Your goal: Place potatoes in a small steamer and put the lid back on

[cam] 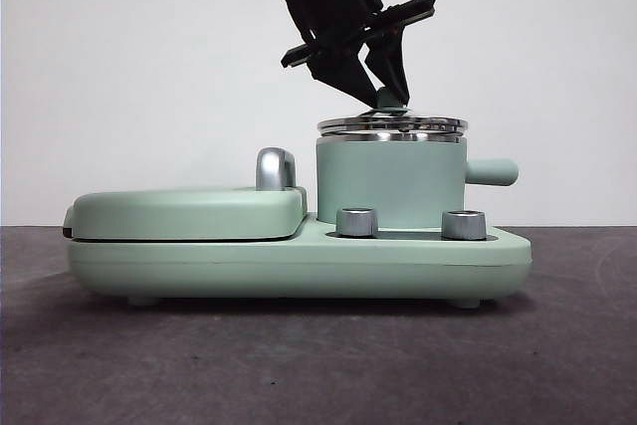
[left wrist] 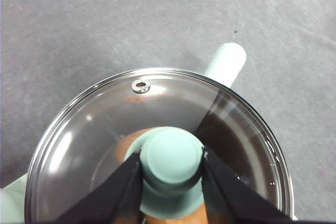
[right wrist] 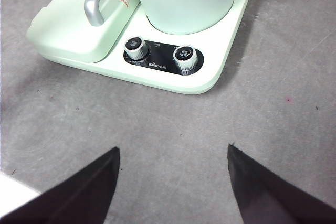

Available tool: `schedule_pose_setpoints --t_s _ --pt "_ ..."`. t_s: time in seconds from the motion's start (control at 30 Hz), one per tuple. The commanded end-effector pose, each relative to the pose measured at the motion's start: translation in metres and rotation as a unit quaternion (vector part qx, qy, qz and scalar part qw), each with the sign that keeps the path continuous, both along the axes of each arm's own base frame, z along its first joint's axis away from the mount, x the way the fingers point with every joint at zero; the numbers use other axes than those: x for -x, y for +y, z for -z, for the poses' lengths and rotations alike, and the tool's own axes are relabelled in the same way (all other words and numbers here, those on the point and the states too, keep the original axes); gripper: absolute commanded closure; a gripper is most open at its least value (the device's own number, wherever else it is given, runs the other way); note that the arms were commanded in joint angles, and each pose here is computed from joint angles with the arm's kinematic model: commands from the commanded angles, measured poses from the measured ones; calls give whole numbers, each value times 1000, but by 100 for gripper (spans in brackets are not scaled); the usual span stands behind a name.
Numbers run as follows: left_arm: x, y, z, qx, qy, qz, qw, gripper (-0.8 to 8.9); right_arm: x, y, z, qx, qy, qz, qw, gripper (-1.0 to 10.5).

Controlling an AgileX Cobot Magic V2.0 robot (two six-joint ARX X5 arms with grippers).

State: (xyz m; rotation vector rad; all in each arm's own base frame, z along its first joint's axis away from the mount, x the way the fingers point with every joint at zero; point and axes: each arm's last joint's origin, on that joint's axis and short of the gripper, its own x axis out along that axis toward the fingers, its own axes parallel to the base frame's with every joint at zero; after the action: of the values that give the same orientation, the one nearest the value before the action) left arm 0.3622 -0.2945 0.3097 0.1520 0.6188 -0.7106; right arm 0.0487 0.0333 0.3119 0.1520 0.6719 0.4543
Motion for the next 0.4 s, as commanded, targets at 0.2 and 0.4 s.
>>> schedule_pose_setpoints --t_s 0.2,0.4 --pt "-3 -9 2 6 -9 6 1000 766 -1 1 -3 -5 -10 -4 1000 632" --pt "-4 -8 2 1 -11 -1 1000 790 -1 1 -4 -9 -15 -4 1000 632"
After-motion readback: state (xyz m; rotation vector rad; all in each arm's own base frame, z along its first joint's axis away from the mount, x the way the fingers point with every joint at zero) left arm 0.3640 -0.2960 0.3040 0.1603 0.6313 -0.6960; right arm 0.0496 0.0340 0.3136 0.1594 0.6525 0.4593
